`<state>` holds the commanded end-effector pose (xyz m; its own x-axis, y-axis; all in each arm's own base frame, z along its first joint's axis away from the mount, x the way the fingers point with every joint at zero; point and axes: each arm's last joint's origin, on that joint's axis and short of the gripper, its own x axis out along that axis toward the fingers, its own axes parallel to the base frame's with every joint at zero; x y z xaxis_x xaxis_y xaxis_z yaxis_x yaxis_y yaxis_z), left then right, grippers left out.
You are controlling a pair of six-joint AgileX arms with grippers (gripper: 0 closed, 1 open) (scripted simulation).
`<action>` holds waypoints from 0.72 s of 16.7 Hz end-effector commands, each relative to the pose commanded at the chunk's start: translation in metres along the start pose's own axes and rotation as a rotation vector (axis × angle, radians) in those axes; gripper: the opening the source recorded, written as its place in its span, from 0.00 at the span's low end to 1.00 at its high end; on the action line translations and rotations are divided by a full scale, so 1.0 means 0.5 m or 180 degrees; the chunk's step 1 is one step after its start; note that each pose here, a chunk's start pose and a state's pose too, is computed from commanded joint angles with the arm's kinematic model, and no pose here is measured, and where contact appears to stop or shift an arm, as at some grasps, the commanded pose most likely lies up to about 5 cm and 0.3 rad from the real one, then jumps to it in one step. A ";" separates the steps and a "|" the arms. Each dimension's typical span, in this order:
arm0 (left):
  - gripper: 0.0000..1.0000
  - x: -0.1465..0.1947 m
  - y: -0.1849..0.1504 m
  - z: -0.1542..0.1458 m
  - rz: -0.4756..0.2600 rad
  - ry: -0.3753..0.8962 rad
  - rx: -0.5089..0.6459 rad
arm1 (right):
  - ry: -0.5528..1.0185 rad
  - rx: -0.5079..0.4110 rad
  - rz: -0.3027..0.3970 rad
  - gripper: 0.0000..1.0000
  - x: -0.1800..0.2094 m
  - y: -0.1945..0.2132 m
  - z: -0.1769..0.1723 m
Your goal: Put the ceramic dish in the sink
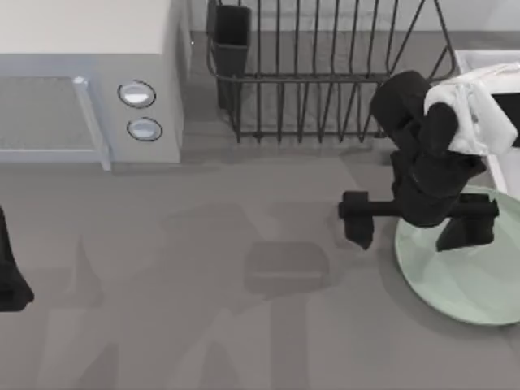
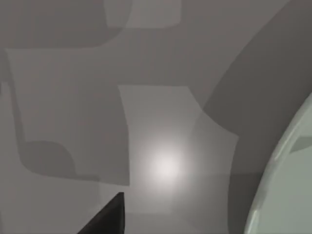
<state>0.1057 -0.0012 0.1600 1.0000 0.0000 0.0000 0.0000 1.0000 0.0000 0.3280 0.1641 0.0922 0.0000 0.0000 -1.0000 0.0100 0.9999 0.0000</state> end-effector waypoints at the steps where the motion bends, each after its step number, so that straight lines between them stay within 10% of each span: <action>1: 1.00 0.000 0.000 0.000 0.0000 0.0000 0.0000 | 0.0000 0.0000 0.0000 0.70 0.000 0.000 0.000; 10: 1.00 0.000 0.000 0.000 0.0000 0.0000 0.0000 | 0.0000 0.0000 0.0000 0.02 0.000 0.000 0.000; 12: 1.00 0.000 0.000 0.000 0.0000 0.0000 0.0000 | 0.0000 0.0000 0.0000 0.00 0.000 0.000 0.000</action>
<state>0.1057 -0.0012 0.1600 1.0000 0.0000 0.0000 0.0000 1.0000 0.0000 0.3280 0.1641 0.0922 0.0000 0.0000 -1.0000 0.0100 0.9999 0.0000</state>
